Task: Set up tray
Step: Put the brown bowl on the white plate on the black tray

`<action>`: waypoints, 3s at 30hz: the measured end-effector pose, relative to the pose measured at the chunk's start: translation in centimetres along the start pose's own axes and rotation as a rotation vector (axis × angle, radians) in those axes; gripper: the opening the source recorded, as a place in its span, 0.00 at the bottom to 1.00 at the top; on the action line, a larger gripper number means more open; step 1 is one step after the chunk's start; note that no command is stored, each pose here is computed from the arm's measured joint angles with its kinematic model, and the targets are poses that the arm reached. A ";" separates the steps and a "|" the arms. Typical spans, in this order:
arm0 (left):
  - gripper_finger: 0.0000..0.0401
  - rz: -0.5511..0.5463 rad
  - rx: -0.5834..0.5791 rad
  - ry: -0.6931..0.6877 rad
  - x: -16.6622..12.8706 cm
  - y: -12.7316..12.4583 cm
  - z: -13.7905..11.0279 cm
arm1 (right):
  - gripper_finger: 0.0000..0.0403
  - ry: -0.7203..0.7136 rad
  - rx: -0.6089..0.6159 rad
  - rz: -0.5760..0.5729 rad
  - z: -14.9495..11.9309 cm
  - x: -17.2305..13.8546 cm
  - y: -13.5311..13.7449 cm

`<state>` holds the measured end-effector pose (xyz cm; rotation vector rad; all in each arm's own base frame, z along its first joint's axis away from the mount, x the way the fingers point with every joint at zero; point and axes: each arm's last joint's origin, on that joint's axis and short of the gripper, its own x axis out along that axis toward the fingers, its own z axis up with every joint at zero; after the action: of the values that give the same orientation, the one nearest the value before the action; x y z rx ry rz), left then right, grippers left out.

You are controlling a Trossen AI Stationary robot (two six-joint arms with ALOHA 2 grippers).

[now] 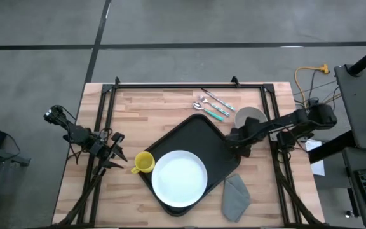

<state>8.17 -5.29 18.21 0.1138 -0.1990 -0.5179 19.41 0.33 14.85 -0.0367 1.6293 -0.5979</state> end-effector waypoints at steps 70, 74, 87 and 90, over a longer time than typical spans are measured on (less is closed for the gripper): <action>0.29 0.001 0.000 0.000 0.0 0.0 0.0 | 0.02 -0.217 -0.204 -0.153 1.9 -8.0 2.1; 0.29 0.000 0.000 0.000 0.0 0.0 0.0 | 0.02 -0.257 -0.296 -0.147 2.6 -9.5 3.6; 0.29 0.001 0.000 0.000 0.0 0.0 0.0 | 0.02 -0.281 -0.604 -0.227 7.4 -10.8 11.0; 0.29 0.000 0.000 0.000 0.0 0.0 0.0 | 0.02 -0.304 -0.638 -0.254 8.0 -11.2 12.3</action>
<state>8.17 -5.29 18.21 0.1138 -0.1986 -0.5178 32.64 12.13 20.06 -0.7758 1.4655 -0.2235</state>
